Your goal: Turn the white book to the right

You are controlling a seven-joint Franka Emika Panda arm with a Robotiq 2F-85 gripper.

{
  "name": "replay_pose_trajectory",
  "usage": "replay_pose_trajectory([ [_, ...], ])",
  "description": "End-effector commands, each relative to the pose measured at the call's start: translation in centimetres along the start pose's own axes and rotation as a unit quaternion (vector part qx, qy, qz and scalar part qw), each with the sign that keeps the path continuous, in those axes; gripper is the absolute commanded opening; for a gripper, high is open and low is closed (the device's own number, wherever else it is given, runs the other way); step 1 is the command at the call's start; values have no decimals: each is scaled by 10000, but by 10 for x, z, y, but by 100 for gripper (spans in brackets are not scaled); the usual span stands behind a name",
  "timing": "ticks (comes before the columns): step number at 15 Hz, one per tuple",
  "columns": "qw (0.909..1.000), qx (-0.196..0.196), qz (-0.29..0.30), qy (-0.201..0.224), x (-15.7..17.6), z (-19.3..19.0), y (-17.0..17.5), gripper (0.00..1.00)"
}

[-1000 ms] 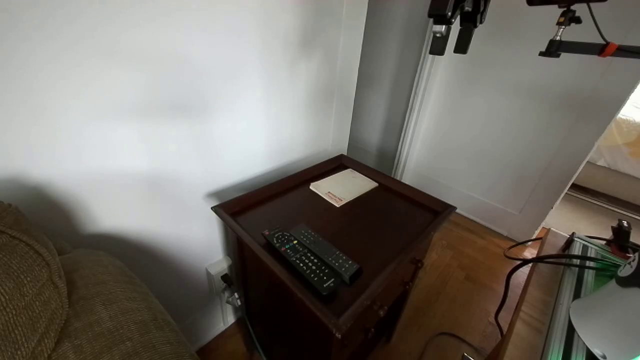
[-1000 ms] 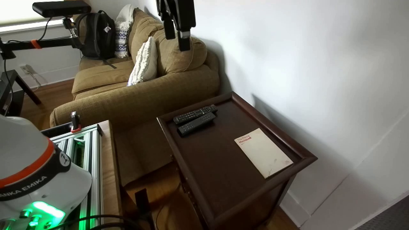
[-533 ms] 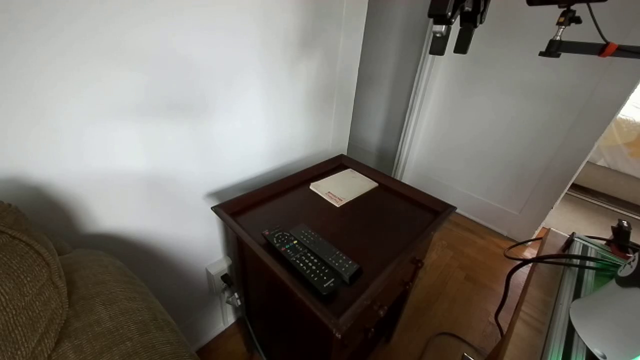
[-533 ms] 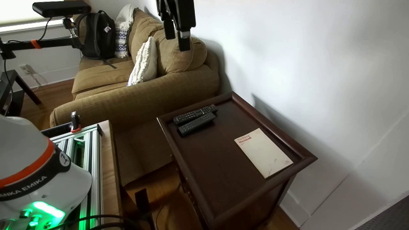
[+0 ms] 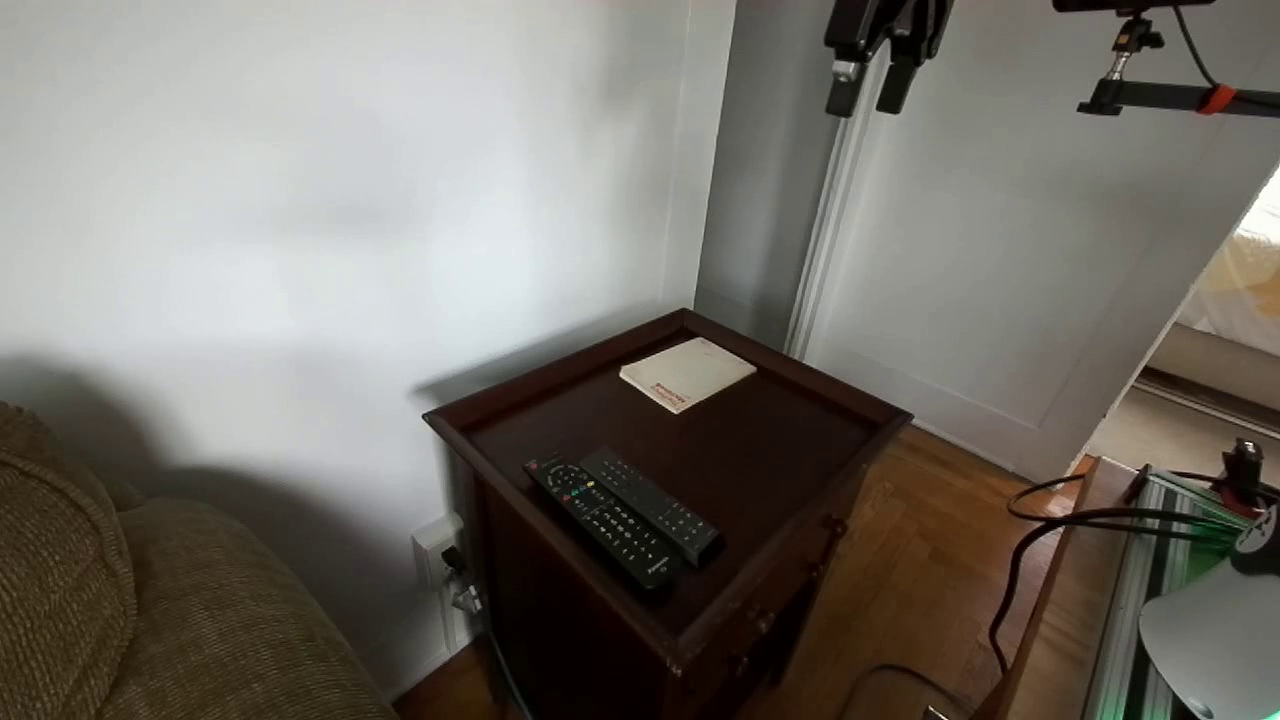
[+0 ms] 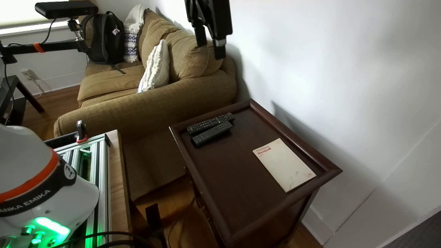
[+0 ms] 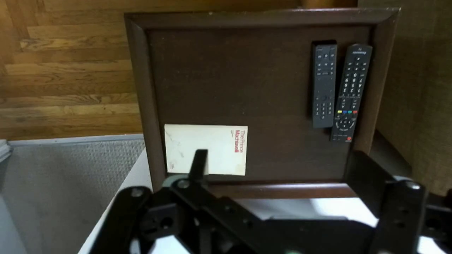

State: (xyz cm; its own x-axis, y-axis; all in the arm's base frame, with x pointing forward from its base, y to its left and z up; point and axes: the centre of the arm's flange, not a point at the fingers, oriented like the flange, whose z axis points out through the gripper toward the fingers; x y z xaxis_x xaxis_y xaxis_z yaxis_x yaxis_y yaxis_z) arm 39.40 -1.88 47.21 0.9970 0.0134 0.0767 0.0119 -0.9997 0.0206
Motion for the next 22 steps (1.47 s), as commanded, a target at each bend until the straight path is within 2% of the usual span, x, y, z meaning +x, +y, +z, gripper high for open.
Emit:
replay_pose_trajectory([
  [1, 9998, 123, -100, 128, 26, 42, 22, 100],
  [4, 9997, 236, -73, 91, 39, 68, 36, 100],
  [5, 9999, 103, -37, 125, 26, 48, 25, 100],
  [7, 9999, 104, -32, 67, 29, 57, 27, 100],
  [12, 9998, 93, -55, 149, 29, 49, 25, 100],
  [13, 9997, -9, 118, 212, 34, 55, 27, 100],
  [14, 9996, -2, 266, -15, 46, 67, 32, 100],
  [16, 9987, -57, 466, -203, 73, 91, 42, 100],
  [22, 9974, -311, 363, -545, 137, 171, 43, 100],
])
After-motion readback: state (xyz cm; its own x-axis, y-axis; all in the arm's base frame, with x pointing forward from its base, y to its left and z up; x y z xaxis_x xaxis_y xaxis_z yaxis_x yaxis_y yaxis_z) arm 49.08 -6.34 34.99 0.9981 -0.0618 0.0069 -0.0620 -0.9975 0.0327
